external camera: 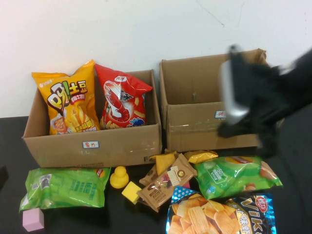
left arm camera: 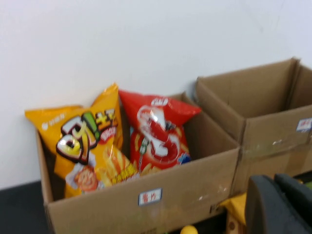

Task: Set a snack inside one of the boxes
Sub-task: Pick up the biscuit

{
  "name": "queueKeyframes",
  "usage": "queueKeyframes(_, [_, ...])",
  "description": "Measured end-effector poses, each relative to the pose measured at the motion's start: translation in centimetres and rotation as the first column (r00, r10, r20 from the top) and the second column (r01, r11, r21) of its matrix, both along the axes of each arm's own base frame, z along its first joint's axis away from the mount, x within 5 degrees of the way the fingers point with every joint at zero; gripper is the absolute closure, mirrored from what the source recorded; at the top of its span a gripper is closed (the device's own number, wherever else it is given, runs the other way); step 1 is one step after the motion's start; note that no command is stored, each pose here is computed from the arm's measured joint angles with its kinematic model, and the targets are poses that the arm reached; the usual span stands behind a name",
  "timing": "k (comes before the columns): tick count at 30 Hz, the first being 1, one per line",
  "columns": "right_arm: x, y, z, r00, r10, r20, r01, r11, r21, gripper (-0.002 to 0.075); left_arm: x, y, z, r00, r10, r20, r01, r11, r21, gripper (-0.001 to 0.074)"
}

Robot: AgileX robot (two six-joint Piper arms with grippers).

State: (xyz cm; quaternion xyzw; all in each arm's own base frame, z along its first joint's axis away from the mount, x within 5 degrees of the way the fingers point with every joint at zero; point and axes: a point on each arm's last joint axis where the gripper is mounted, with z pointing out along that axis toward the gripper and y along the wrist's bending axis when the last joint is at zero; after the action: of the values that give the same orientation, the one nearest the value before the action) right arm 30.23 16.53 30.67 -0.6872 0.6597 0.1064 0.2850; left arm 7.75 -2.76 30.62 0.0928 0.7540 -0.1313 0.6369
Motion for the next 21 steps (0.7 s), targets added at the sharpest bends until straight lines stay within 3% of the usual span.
queueKeyframes(4, [1.4,2.9,-3.2,0.987,0.151,0.058,-0.146,0.986,-0.077,0.0577,-1.2,0.1,0.3,0.999,-0.009,0.043,0.009,1.0,0.0,0.0736])
queueKeyframes(9, [2.9,5.9,-8.1,0.961,0.254,0.112,-0.229,0.953,-0.197,0.0215,-1.6,0.1,0.2,0.999,-0.018,0.045,0.018,1.0,0.01,0.0736])
queueKeyframes(11, [3.3,6.7,-10.0,0.947,0.295,0.131,-0.255,0.932,-0.256,0.0114,-1.6,0.1,0.1,0.999,-0.023,0.037,0.022,1.0,0.014,0.0736])
queueKeyframes(15, [3.7,8.6,-13.4,0.934,0.319,0.161,-0.258,0.913,-0.315,0.0054,-1.7,0.1,0.1,0.999,-0.025,0.033,0.024,0.999,0.022,0.0738])
queueKeyframes(21, [3.2,11.0,-17.3,0.928,0.341,0.148,-0.279,0.903,-0.328,0.0043,-1.7,0.1,0.0,0.999,-0.03,0.024,0.029,0.999,0.043,0.0738])
